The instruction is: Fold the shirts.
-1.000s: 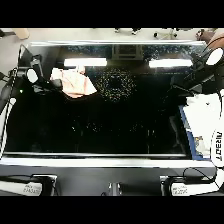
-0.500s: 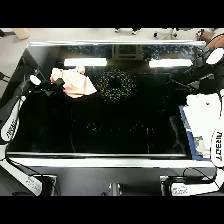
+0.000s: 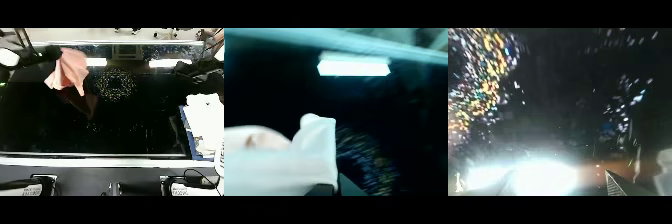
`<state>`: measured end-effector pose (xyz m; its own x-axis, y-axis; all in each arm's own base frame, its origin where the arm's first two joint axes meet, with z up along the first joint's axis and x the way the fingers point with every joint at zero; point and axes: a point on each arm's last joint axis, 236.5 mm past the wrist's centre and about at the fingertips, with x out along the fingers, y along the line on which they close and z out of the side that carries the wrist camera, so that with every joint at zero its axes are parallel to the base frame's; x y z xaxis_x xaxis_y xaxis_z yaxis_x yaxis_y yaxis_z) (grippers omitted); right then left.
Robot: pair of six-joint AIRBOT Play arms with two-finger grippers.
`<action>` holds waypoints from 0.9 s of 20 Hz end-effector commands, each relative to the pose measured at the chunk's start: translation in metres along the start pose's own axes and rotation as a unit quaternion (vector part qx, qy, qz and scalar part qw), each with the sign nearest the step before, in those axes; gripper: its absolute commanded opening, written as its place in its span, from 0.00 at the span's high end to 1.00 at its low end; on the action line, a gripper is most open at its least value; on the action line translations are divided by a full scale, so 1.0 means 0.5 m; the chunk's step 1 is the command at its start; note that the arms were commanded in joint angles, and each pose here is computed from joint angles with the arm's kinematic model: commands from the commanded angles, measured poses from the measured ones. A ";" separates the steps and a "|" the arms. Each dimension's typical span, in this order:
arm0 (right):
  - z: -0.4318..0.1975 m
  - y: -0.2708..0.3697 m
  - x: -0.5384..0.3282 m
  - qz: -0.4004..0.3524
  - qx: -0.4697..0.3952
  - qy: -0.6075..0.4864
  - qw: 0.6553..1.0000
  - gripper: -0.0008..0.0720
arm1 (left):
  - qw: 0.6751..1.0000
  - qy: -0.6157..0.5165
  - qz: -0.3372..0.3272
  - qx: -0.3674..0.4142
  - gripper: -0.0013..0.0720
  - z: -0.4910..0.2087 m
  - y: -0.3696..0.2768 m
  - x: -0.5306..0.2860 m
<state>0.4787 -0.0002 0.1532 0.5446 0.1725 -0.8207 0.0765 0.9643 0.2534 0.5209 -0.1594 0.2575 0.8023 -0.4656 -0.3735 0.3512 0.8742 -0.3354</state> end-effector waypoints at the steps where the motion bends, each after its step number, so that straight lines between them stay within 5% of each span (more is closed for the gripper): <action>1: -0.002 0.003 -0.157 -0.032 -0.033 -0.049 0.998 0.21 | 0.990 -0.051 -0.085 0.104 0.95 0.047 -0.244 -0.151; 4: -0.044 0.006 -0.280 -0.054 -0.039 -0.069 0.995 0.21 | 0.988 0.035 -0.116 0.096 0.95 -0.098 -0.330 -0.089; 8: -0.134 -0.008 -0.317 -0.074 -0.022 -0.003 0.997 0.21 | 0.963 0.250 -0.102 0.020 0.95 -0.478 -0.349 0.072; 9: -0.146 -0.011 -0.304 -0.073 -0.020 0.012 0.997 0.21 | 0.949 0.298 -0.099 0.012 0.80 -0.563 -0.356 0.094; 10: -0.154 -0.015 -0.288 -0.074 -0.018 0.025 0.997 0.21 | 0.934 0.342 -0.099 0.005 0.27 -0.626 -0.362 0.103; 11: -0.164 -0.022 -0.266 -0.076 -0.015 0.043 0.996 0.21 | 0.918 0.385 -0.094 0.002 0.00 -0.664 -0.354 0.097; 14: -0.239 -0.009 -0.166 -0.036 0.001 0.132 0.991 0.07 | 0.906 0.422 -0.036 0.021 0.00 -0.610 -0.226 0.056; 18: -0.425 0.049 -0.017 0.078 0.041 0.262 0.961 0.07 | 0.888 0.452 0.087 -0.018 0.00 -0.574 0.034 -0.081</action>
<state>0.3225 0.0235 0.1128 0.1989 0.2357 -0.9512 0.0977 0.9610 0.2586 0.3743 -0.2504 0.0318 0.1965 -0.3907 -0.8993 0.3532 0.8838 -0.3067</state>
